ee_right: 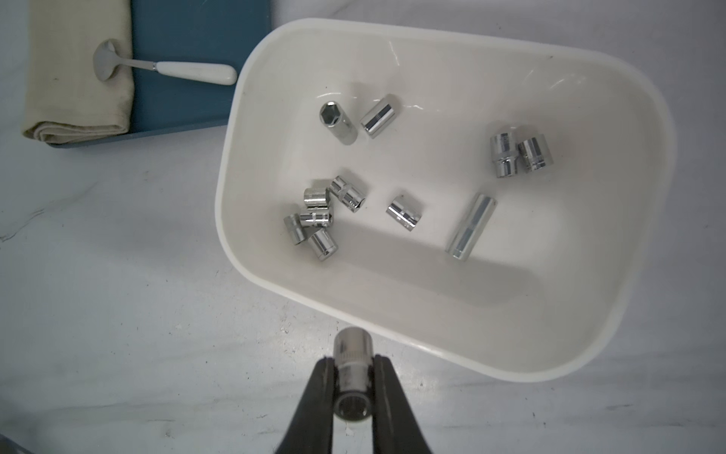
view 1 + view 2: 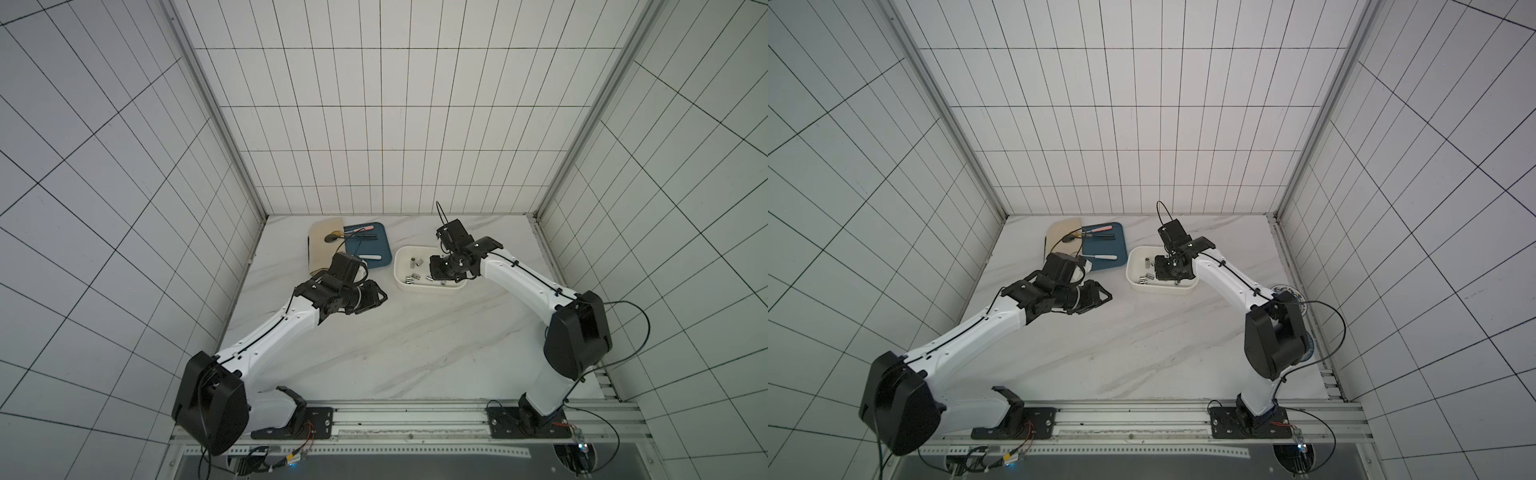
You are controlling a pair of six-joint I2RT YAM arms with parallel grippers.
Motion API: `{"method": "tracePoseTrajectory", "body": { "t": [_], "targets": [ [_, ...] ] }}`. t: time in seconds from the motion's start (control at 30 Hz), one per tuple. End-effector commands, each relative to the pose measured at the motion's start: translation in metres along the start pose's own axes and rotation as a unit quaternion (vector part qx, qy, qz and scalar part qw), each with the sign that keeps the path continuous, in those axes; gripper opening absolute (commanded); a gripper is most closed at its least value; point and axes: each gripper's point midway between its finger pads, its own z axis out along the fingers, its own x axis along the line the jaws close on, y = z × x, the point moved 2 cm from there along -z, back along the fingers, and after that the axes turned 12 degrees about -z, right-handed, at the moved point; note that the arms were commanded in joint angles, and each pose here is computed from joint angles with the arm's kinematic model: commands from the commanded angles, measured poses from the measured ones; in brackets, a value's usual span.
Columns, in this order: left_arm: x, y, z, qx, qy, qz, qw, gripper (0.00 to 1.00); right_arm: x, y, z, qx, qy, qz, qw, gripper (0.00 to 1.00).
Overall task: Put the socket on the desktop into the storage box
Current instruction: Pick up the socket head from the center of the board, then place the socket head in the storage box.
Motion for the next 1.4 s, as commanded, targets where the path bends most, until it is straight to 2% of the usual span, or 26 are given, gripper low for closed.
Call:
{"method": "tracePoseTrajectory", "body": {
  "t": [0.0, 0.37, 0.97, 1.03, 1.23, 1.37],
  "targets": [
    [-0.010, 0.011, -0.003, -0.014, -0.012, 0.012, 1.000, 0.43, -0.016, 0.013, 0.008, 0.005, -0.008, 0.016, 1.000, 0.15],
    [-0.013, 0.014, 0.001, -0.011, -0.023, 0.002, 1.000, 0.43, -0.055, 0.036, 0.050, 0.012, -0.008, 0.086, 0.996, 0.17],
    [-0.015, 0.013, 0.006, -0.003, -0.035, -0.010, 0.999, 0.43, -0.073, 0.036, 0.095, 0.028, 0.003, 0.117, 0.993, 0.21],
    [-0.014, 0.012, 0.005, -0.004, -0.034, -0.010, 0.999, 0.43, -0.073, 0.036, 0.096, 0.028, 0.005, 0.118, 0.993, 0.23],
    [-0.011, 0.012, 0.005, -0.007, -0.031, -0.012, 0.999, 0.43, -0.070, 0.038, 0.082, 0.015, 0.010, 0.115, 0.993, 0.40],
    [-0.013, 0.013, 0.005, -0.009, -0.032, -0.011, 0.999, 0.43, -0.066, 0.039, 0.064, -0.003, 0.010, 0.107, 0.994, 0.41]
  ]
}}
